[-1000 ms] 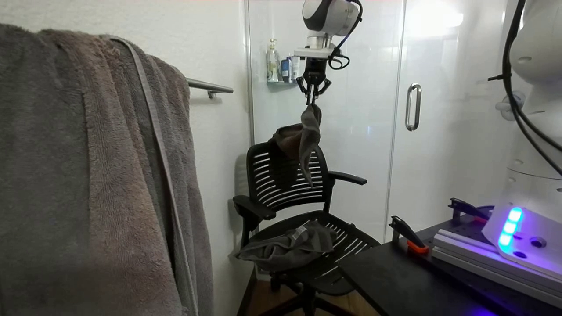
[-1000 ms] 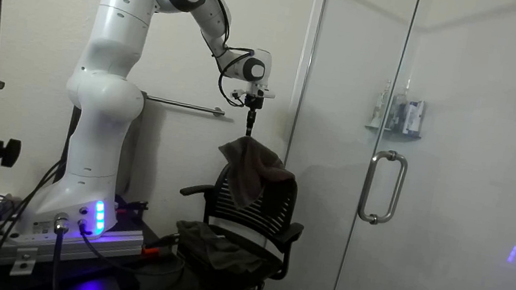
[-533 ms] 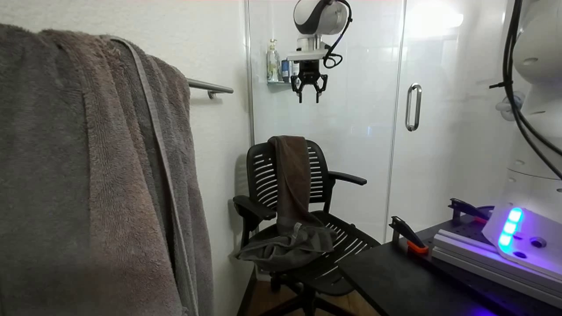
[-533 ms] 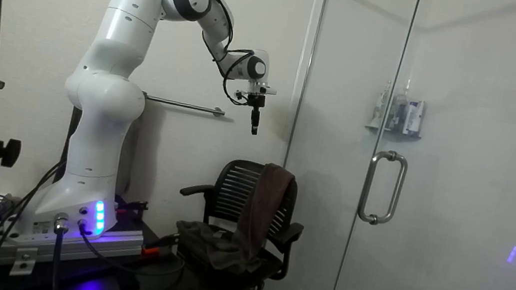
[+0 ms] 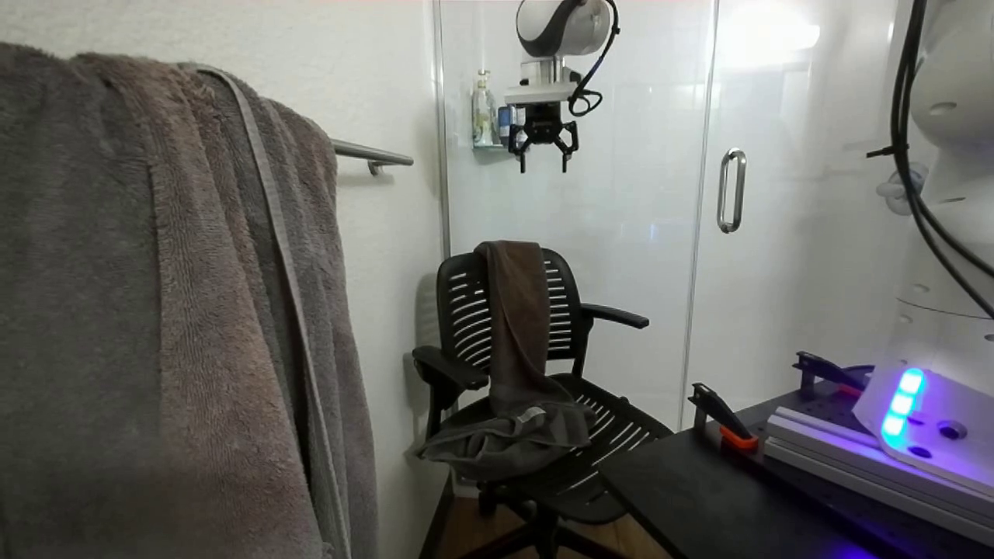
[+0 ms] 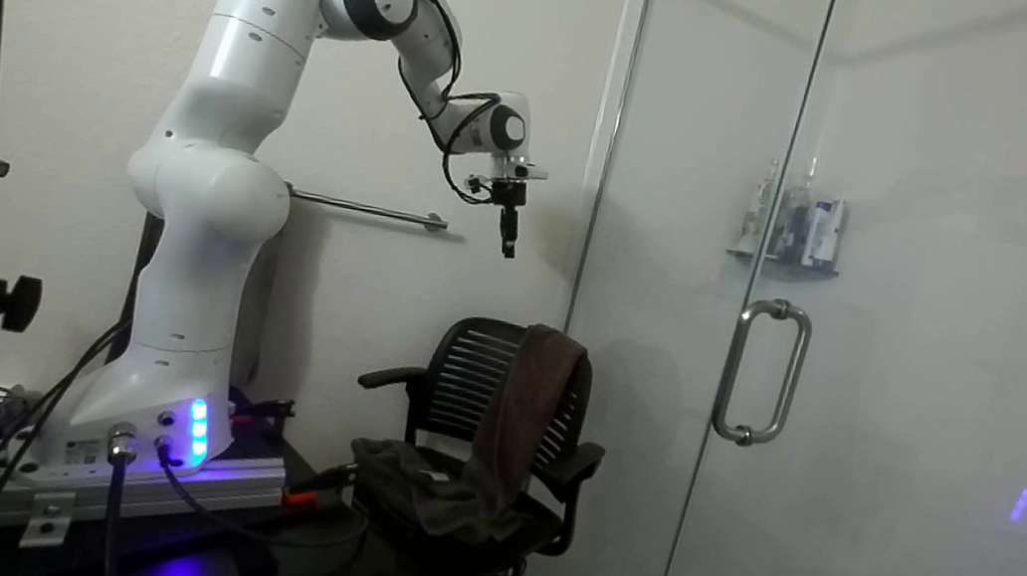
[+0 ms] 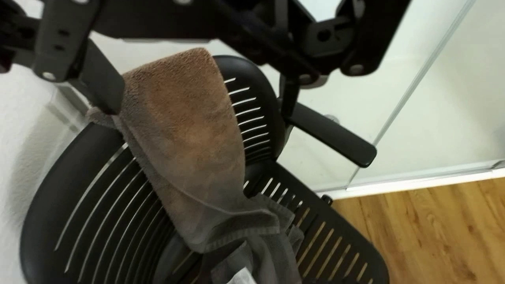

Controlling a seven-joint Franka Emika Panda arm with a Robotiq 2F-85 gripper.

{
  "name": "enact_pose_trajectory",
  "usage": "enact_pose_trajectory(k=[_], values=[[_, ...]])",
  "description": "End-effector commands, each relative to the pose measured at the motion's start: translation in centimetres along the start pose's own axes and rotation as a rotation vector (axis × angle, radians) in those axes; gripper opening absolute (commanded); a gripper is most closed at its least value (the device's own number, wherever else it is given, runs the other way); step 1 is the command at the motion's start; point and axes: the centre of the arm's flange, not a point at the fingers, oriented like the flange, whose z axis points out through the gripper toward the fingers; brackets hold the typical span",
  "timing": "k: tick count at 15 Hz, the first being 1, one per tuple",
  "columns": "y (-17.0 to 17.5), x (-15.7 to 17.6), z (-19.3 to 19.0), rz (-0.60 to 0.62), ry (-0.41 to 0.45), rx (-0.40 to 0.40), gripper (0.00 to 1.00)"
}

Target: Hang the brown towel on the backrest of the black chair, remove the grey towel from the rail and put it on the seat of the black chair

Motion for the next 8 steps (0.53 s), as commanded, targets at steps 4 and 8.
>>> enact_pose_trajectory(k=[4, 8], values=[[-3.0, -2.2, 3.1, -0.213, -0.246, 0.183, 1.0], [-3.6, -7.5, 0.8, -0.368, -0.409, 0.223, 1.0]])
